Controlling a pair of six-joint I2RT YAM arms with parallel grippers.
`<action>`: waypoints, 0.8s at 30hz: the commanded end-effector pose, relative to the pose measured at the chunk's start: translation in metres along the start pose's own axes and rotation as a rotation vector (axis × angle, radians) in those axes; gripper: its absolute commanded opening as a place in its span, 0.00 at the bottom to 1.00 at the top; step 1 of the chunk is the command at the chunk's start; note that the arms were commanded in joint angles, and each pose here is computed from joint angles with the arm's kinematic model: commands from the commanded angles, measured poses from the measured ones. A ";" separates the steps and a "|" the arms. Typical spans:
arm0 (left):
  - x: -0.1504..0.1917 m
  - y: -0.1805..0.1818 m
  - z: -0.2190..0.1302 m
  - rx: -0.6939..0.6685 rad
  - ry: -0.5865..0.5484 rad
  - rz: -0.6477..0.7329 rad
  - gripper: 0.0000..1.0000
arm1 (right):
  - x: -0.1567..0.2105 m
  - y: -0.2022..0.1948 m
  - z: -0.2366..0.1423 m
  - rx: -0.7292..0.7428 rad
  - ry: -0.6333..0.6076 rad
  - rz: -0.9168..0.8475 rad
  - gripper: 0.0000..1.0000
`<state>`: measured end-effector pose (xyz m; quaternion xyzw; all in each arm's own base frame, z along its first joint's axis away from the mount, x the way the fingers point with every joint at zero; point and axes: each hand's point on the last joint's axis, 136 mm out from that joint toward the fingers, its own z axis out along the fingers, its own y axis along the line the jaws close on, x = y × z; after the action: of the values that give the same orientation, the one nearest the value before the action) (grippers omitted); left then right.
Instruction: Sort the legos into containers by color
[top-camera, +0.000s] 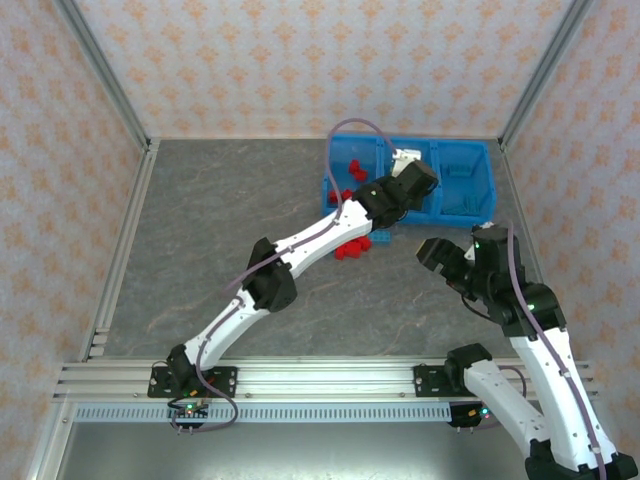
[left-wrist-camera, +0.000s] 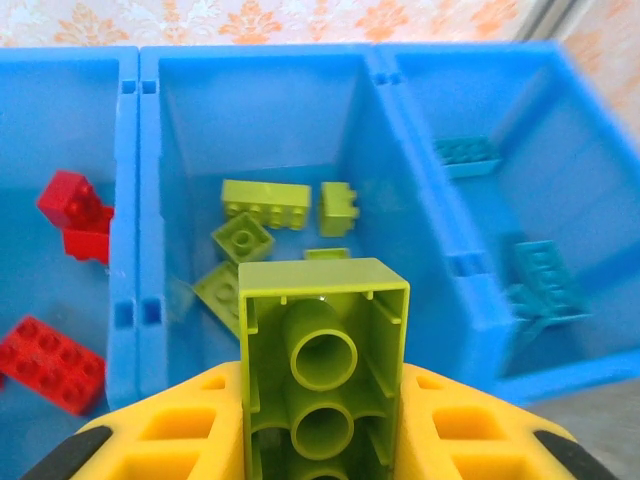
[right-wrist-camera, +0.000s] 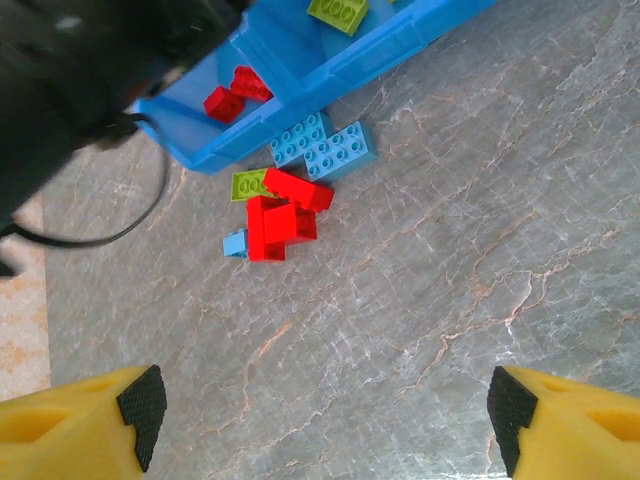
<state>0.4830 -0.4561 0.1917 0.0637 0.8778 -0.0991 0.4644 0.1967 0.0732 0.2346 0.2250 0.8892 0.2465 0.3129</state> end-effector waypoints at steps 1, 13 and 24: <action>-0.045 0.001 0.003 0.024 -0.143 0.119 0.22 | -0.004 -0.002 -0.008 0.015 -0.031 -0.004 0.86; -0.094 0.002 -0.058 0.121 -0.161 0.091 0.54 | -0.007 -0.004 -0.008 0.040 -0.034 -0.029 0.85; -0.099 0.069 -0.249 0.323 -0.258 0.090 0.48 | 0.002 0.008 0.031 0.063 0.093 -0.046 0.81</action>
<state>0.3823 -0.3492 0.3713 0.1516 0.8148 -0.1880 0.5271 0.2082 0.0764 0.2145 0.2187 0.9145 0.2075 0.2699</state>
